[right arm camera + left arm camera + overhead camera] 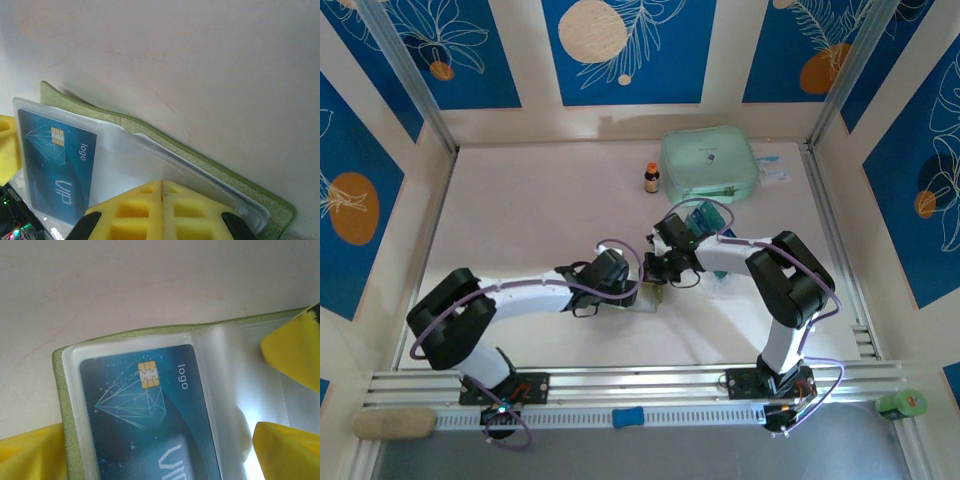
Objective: Put the credit cards into the card holder
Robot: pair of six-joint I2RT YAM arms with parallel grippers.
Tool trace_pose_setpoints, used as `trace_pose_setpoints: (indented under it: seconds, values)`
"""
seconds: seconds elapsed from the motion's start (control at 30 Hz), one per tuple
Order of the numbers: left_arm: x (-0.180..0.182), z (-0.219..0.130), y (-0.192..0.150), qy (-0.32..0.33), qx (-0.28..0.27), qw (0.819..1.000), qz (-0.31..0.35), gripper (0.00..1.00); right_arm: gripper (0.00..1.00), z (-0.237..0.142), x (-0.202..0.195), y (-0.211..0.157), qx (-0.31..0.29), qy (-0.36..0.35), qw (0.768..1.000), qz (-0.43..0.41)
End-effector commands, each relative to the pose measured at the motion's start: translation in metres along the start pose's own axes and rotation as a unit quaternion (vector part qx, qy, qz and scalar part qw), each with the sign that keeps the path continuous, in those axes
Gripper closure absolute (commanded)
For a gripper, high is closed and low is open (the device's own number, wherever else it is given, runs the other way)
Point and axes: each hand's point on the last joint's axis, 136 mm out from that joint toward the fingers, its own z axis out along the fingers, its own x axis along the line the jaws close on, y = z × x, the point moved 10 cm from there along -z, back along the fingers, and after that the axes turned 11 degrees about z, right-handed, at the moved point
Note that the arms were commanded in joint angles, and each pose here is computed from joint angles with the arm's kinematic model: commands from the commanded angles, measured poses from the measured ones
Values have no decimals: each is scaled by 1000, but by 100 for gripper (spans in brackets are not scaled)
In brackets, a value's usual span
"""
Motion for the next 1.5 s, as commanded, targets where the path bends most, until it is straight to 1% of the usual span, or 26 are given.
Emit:
trace_pose_setpoints:
  seconds: [0.0, 0.03, 0.1, 0.17, 0.27, 0.47, 0.83, 1.07, 1.2, 1.47]
  values:
    - [-1, 3, -10, 2, 11, 1000, 11, 12, 100, -9, 11, 1, 0, 18, 1000, 0]
    - [-1, 4, -11, 1, 11, 1000, 9, 13, 100, -13, 12, 2, -4, 20, 1000, -1]
    - [0, 4, -12, -1, 7, 1000, 6, 15, 95, -20, 13, 2, -15, 23, 1000, -1]
    - [0, 3, -13, -2, 4, 1000, 3, 15, 87, -26, 12, 2, -24, 25, 999, 3]
    - [1, 1, -13, -3, -1, 1000, 0, 16, 78, -31, 11, 1, -32, 26, 999, 7]
    - [2, -1, -13, -3, -6, 1000, -1, 16, 70, -23, 5, 0, -23, 23, 999, 20]
    - [2, -4, -13, -3, -12, 1000, -3, 16, 66, -4, -4, -3, 0, 23, 999, 43]
    - [3, -3, -14, -3, -13, 1000, -3, 18, 63, -1, -4, -4, 2, 21, 999, 44]
    - [3, -3, -15, -4, -14, 1000, -4, 20, 62, -1, -3, -4, 4, 22, 999, 44]
    - [3, -3, -15, -4, -15, 1000, -5, 22, 62, -1, -4, -5, 7, 23, 999, 46]
